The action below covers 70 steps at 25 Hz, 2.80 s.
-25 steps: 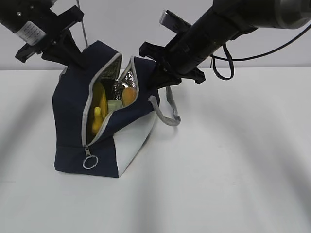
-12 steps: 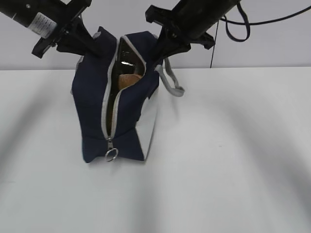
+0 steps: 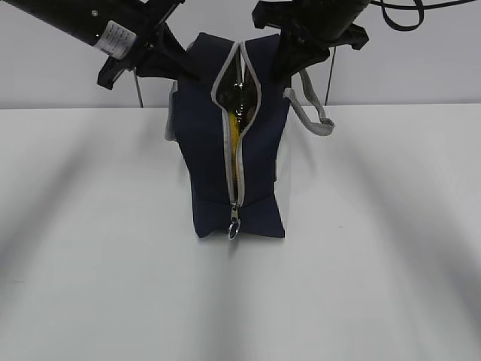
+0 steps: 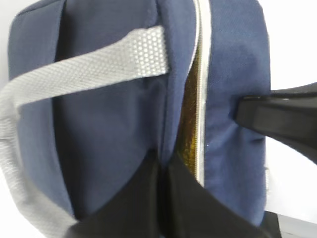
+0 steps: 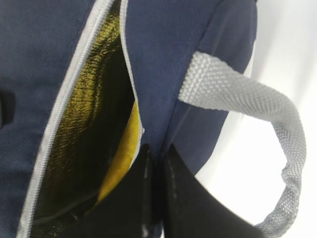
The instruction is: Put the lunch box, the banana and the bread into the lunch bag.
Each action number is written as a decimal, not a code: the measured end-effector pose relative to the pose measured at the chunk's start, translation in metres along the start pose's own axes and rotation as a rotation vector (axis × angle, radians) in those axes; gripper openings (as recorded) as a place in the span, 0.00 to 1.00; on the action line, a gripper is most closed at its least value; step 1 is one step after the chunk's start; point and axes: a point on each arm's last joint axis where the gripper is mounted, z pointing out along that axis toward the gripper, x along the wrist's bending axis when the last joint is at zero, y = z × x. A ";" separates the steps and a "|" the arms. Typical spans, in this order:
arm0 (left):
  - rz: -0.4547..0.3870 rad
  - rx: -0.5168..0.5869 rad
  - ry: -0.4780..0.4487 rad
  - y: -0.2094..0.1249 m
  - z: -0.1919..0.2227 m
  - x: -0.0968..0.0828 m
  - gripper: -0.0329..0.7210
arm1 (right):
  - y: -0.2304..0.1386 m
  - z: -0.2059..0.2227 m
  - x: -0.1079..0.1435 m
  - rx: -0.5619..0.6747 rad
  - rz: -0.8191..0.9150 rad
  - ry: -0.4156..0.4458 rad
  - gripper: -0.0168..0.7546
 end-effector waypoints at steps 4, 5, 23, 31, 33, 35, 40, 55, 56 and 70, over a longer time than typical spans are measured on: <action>-0.025 -0.001 -0.003 0.002 0.009 0.007 0.04 | 0.000 0.011 -0.004 0.009 0.003 -0.009 0.01; -0.032 0.003 -0.002 0.002 0.012 0.010 0.04 | 0.001 0.015 -0.005 0.012 0.005 -0.010 0.01; -0.064 -0.004 0.019 0.005 0.027 0.026 0.04 | 0.001 0.040 -0.011 0.027 0.010 0.003 0.01; -0.075 0.010 0.019 0.005 0.023 0.031 0.12 | -0.005 0.039 -0.011 0.095 0.009 0.011 0.15; -0.086 0.023 0.019 0.006 0.018 0.036 0.22 | -0.005 0.037 -0.010 0.107 0.007 0.014 0.27; -0.096 0.036 0.022 0.006 0.013 0.041 0.34 | -0.004 0.033 -0.009 0.108 -0.004 0.009 0.40; -0.120 0.066 0.025 0.007 -0.002 0.053 0.48 | 0.000 0.012 -0.008 0.070 -0.045 -0.046 0.56; 0.002 0.068 0.084 -0.002 -0.062 0.023 0.49 | -0.019 -0.066 0.045 -0.020 -0.269 -0.101 0.57; 0.012 0.065 0.093 -0.003 -0.064 0.021 0.49 | -0.023 -0.066 0.048 -0.010 -0.284 -0.099 0.57; 0.070 0.028 0.107 -0.009 -0.088 0.001 0.49 | -0.107 -0.062 0.087 -0.164 -0.518 -0.109 0.57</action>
